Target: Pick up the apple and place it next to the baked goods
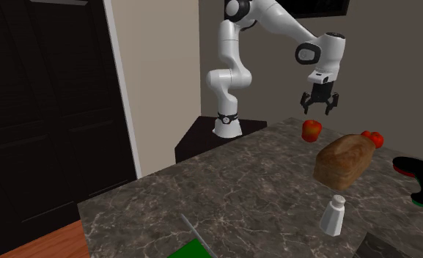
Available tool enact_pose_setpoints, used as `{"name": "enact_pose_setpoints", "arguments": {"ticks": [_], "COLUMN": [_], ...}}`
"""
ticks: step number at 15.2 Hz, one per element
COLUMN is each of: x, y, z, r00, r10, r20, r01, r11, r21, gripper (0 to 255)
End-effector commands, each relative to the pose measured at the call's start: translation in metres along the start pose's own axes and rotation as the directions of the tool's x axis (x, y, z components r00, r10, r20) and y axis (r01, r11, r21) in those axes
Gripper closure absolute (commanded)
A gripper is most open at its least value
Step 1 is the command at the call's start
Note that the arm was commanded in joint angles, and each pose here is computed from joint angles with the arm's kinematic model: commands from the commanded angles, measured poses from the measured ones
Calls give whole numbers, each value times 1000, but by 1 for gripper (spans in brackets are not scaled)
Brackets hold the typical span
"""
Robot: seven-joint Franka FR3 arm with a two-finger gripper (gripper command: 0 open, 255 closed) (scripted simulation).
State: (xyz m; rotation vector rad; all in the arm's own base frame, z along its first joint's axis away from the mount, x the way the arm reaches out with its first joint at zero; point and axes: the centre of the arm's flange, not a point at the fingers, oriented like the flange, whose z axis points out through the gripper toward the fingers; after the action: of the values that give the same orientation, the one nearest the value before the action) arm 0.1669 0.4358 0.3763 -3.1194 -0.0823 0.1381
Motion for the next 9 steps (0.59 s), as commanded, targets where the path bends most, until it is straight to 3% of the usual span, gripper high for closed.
{"name": "enact_pose_setpoints", "arguments": {"ticks": [1, 9], "x": [-2, -2], "y": [0, 0], "z": [-23, -34], "r00": [1000, 1000], "r10": [-1, -1], "r20": [1, 1], "r01": [1, 1], "r11": [1000, 1000], "r21": [-1, -1], "gripper": [0, 0]}}
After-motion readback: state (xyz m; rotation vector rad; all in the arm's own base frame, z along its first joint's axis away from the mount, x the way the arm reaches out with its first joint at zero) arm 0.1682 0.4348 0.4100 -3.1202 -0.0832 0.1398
